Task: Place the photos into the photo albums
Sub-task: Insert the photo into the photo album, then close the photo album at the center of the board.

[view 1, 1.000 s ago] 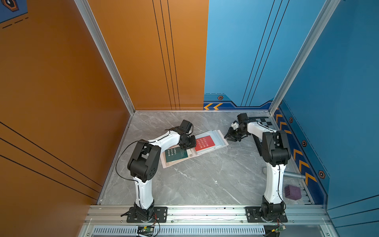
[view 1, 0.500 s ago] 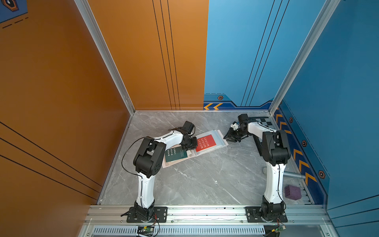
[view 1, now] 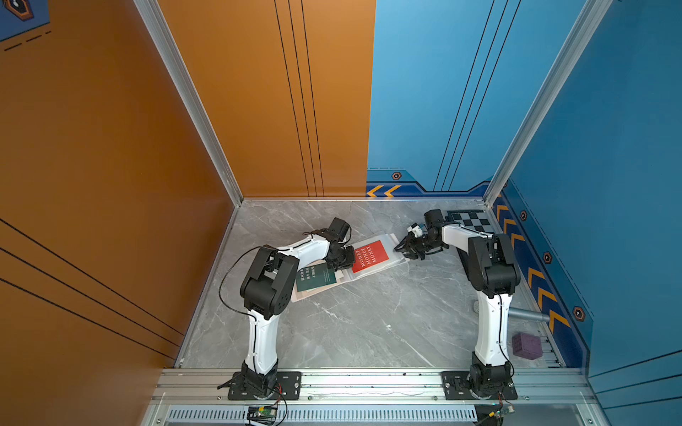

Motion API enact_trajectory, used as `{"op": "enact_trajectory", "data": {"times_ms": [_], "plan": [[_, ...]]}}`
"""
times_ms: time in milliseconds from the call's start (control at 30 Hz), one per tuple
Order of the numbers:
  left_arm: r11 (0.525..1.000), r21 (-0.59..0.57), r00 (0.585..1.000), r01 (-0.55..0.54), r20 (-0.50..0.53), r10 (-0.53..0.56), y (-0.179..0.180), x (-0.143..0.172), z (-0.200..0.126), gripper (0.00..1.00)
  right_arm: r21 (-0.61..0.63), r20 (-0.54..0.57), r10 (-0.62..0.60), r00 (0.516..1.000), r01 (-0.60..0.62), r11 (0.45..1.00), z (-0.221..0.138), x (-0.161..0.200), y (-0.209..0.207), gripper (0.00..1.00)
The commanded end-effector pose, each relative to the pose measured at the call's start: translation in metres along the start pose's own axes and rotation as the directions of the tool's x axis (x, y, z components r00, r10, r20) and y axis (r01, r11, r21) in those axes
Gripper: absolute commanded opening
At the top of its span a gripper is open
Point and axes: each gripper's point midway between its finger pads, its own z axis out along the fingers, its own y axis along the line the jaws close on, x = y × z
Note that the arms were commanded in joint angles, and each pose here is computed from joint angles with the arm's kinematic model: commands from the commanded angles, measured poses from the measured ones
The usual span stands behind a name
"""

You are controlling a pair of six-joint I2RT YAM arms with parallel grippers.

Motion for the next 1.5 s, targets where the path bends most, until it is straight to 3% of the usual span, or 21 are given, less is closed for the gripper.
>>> {"op": "enact_trajectory", "data": {"times_ms": [0, 133, 267, 433, 667, 833, 1133, 1467], "plan": [[0.999, -0.038, 1.000, -0.011, -0.023, 0.010, 0.012, 0.012, 0.000, 0.19, 0.072, 0.131, -0.041, 0.991, 0.032, 0.997, -0.043, -0.005, 0.012, 0.30], [1.000, -0.002, 0.999, -0.028, 0.027, 0.028, 0.000, 0.003, -0.023, 0.22, 0.139, 0.218, -0.061, 0.974, 0.031, 0.990, -0.075, -0.002, 0.006, 0.32], [0.998, 0.033, 0.997, -0.048, 0.064, 0.046, -0.012, -0.003, -0.041, 0.25, 0.116, 0.189, -0.078, 0.979, 0.057, 0.992, -0.076, 0.025, 0.025, 0.41], [0.996, 0.057, 0.991, -0.068, 0.124, 0.060, -0.021, -0.010, -0.067, 0.29, -0.025, 0.120, -0.076, 0.990, 0.080, 0.997, -0.029, 0.084, 0.079, 0.55], [0.999, 0.039, 0.978, -0.004, 0.207, -0.005, 0.014, -0.011, -0.095, 0.32, -0.254, 0.194, 0.072, 0.978, -0.021, 0.967, 0.038, 0.135, 0.129, 0.58], [0.991, 0.091, 0.959, 0.096, 0.259, -0.117, 0.052, 0.001, -0.106, 0.32, -0.233, 0.247, 0.097, 0.964, -0.038, 0.972, 0.070, 0.161, 0.131, 0.58], [0.975, 0.137, 0.912, 0.177, 0.348, -0.214, 0.095, 0.025, -0.132, 0.32, -0.267, 0.302, 0.222, 0.927, -0.141, 0.953, 0.115, 0.186, 0.129, 0.57], [0.966, 0.167, 0.896, 0.197, 0.368, -0.247, 0.115, 0.045, -0.144, 0.32, -0.222, 0.450, 0.273, 0.850, -0.190, 0.956, 0.140, 0.178, 0.103, 0.56]]}}
